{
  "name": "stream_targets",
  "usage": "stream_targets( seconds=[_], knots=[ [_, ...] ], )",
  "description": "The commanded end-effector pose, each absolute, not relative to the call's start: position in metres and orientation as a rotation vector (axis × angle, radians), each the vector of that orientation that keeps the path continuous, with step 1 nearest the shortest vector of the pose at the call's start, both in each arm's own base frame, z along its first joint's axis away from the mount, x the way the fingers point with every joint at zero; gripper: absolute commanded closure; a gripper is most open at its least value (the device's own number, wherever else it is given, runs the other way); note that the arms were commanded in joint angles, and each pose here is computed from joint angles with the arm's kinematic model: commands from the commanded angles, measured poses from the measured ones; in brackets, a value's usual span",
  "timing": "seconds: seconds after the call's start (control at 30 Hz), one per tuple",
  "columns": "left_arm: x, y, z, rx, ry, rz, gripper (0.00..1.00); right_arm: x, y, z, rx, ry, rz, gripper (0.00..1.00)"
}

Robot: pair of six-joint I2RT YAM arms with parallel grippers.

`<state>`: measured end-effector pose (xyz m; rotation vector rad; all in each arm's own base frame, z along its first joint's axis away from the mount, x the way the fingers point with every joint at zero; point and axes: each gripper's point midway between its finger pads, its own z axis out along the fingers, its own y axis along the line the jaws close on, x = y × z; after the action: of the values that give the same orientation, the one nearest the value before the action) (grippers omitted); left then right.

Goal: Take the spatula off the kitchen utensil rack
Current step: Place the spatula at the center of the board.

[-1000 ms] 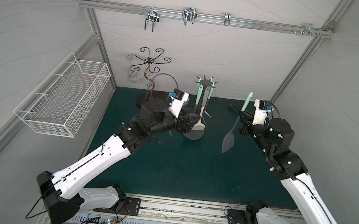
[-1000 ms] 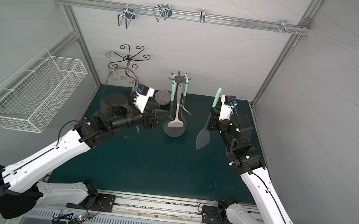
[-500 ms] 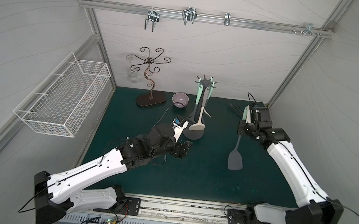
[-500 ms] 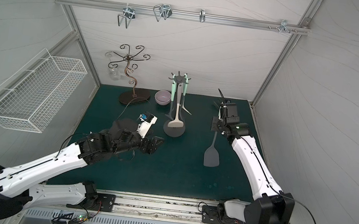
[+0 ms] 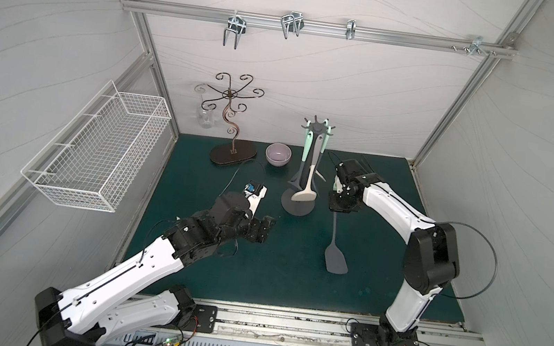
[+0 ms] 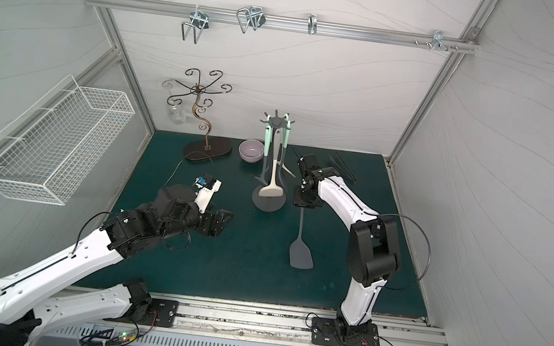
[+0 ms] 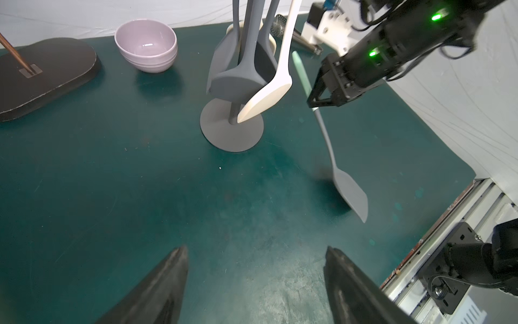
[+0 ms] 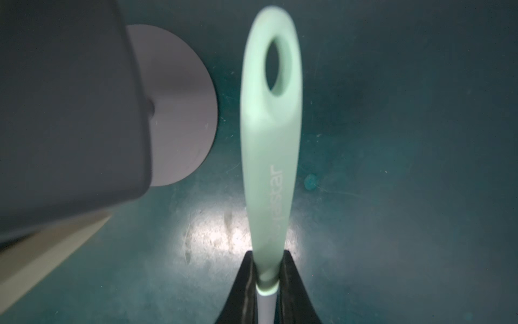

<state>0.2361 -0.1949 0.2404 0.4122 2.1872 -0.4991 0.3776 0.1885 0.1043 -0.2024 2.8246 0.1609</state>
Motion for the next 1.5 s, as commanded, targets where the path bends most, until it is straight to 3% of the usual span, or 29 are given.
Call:
stream_targets(
  seconds=[0.0, 0.33, 0.63, 0.8, 1.0, 1.27, 1.47],
  knots=[
    [0.236, -0.192, 0.242, 0.415, 2.171, -0.508, 0.19, 0.376, 0.190, 0.092, -0.188, 2.880, 0.182, 1.00],
    [0.237, -0.187, 0.236, 0.401, 2.184, -0.492, 0.19, 0.379, 0.192, 0.059, -0.176, 2.922, 0.215, 1.00],
    [0.237, -0.184, 0.234, 0.380, 2.191, -0.481, 0.19, 0.381, 0.192, 0.052, -0.140, 2.923, 0.276, 0.85],
    [0.237, -0.182, 0.236, 0.378, 2.192, -0.475, 0.19, 0.382, 0.196, 0.053, -0.125, 2.921, 0.329, 0.72],
    [0.234, -0.177, 0.241, 0.388, 2.201, -0.450, 0.19, 0.382, 0.196, 0.058, -0.091, 2.919, 0.383, 0.69],
    [0.234, -0.168, 0.245, 0.376, 2.188, -0.421, 0.18, 0.379, 0.182, 0.105, -0.097, 2.799, 0.396, 0.69],
    [0.257, -0.181, 0.265, 0.337, 2.158, -0.531, 0.14, 0.362, 0.158, 0.174, -0.077, 2.552, 0.340, 0.69]
  ],
)
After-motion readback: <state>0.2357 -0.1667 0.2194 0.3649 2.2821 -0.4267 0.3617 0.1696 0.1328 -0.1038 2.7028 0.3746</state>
